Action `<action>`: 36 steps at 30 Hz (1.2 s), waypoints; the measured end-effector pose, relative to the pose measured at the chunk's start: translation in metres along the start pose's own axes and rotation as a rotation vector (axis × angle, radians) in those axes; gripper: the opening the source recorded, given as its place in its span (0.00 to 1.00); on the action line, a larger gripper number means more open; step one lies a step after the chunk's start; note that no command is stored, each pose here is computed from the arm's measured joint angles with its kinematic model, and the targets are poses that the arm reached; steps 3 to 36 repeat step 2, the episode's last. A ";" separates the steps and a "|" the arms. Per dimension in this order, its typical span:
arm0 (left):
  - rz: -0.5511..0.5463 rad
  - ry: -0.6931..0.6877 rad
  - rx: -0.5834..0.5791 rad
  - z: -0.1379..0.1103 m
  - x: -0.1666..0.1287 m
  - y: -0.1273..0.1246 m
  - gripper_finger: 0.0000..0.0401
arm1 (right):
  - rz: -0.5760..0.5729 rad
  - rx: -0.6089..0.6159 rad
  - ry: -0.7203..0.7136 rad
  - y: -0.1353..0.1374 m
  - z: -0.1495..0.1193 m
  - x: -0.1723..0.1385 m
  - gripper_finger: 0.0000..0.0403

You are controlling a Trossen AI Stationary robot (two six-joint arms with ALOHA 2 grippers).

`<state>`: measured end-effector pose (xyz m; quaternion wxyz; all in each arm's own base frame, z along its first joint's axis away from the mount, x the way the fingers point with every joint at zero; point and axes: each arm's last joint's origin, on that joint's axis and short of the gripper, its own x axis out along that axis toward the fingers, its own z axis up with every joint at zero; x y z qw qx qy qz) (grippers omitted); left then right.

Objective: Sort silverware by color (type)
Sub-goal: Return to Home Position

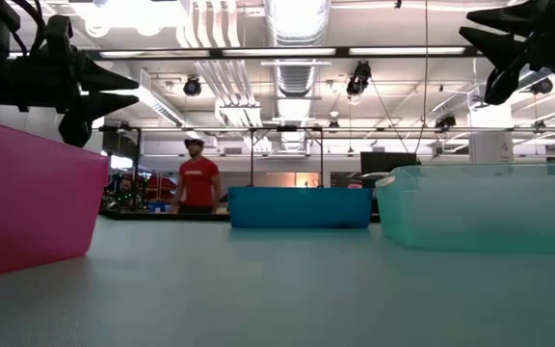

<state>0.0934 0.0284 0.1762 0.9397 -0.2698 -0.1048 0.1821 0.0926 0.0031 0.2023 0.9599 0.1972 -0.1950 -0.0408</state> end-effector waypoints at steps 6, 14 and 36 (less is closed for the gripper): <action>0.000 0.000 0.000 0.000 0.000 0.000 0.24 | 0.000 0.000 0.000 0.000 0.000 0.000 0.21; 0.000 0.000 0.000 0.000 0.000 0.000 0.24 | 0.000 0.000 0.000 0.000 0.000 0.000 0.21; 0.000 0.000 0.000 0.000 0.000 0.000 0.24 | 0.000 0.000 0.000 0.000 0.000 0.000 0.21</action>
